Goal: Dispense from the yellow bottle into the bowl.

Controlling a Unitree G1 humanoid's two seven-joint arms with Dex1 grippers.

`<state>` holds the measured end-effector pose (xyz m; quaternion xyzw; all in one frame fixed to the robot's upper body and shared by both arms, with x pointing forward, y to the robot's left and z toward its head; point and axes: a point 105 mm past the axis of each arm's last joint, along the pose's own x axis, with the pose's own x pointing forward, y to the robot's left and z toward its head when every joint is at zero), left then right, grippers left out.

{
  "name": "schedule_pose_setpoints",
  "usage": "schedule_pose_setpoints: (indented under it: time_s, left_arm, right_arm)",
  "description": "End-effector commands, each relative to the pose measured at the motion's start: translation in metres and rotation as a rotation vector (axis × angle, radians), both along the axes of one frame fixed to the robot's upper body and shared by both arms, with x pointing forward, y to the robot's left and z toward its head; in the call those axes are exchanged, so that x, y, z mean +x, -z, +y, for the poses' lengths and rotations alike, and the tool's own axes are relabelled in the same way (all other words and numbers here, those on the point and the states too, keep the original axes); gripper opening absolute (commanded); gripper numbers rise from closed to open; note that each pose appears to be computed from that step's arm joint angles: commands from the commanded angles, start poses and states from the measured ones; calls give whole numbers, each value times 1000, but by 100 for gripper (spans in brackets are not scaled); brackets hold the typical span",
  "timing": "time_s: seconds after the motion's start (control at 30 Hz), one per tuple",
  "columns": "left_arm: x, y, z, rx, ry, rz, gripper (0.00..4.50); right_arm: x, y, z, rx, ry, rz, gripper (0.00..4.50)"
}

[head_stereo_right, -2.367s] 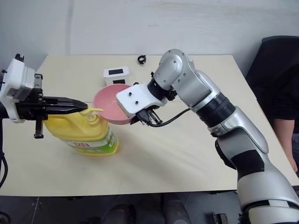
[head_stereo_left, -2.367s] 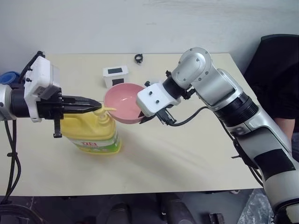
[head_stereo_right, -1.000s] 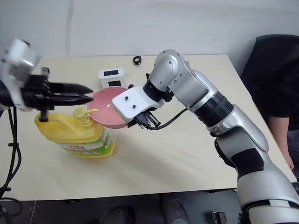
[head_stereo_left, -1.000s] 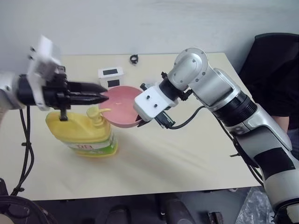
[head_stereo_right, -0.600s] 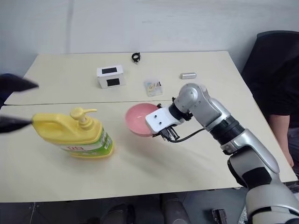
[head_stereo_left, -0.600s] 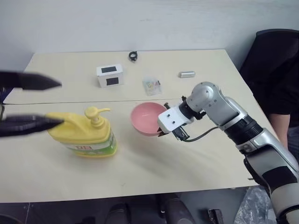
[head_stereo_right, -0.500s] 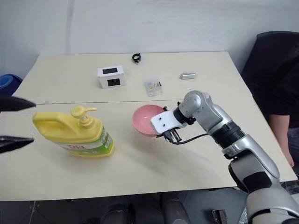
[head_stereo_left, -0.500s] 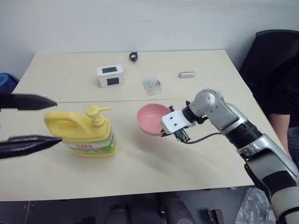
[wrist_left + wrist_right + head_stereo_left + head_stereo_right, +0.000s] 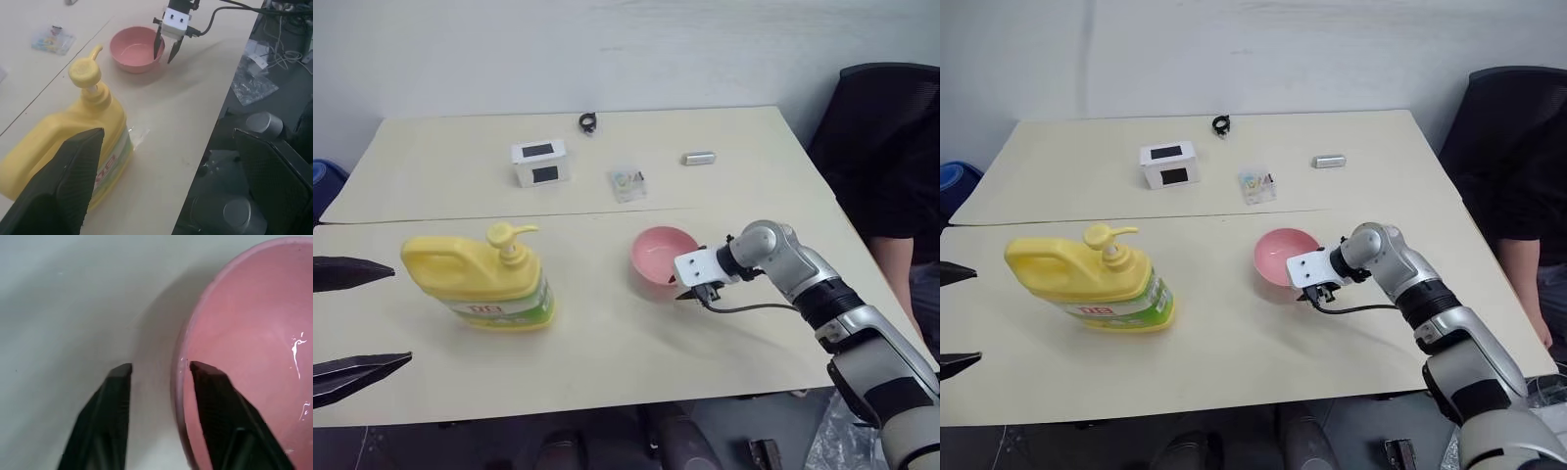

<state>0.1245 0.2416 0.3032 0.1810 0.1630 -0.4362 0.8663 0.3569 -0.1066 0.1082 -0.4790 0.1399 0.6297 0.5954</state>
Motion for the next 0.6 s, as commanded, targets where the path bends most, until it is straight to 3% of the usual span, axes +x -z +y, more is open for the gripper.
schedule_pose_setpoints:
  time_s: [0.03, 0.13, 0.17, 0.27, 0.37, 0.47, 0.6]
  left_arm:
    - [-3, -7, 16, -44, -76, -44, 450]
    - [-8, -6, 41, -46, -172, -63, 450]
    - [-10, -6, 49, -47, -206, -69, 450]
    - [-17, -10, 69, -56, -279, -81, 450]
    - [-27, -5, 88, -52, -354, -11, 450]
    - [-36, -2, 102, -22, -398, 19, 450]
    - [-24, -8, 104, -69, -374, -43, 450]
  right_arm:
    - [-2, -41, -20, 95, 52, 24, 329]
    - [-17, -94, -62, 183, 105, 104, 433]
    - [-20, -112, -75, 220, 139, 112, 446]
    - [-26, -146, -111, 273, 263, 109, 446]
    - [-24, -162, -146, 314, 421, 112, 446]
    - [-33, -170, -172, 373, 524, 143, 446]
    - [-30, -172, -181, 407, 551, 125, 446]
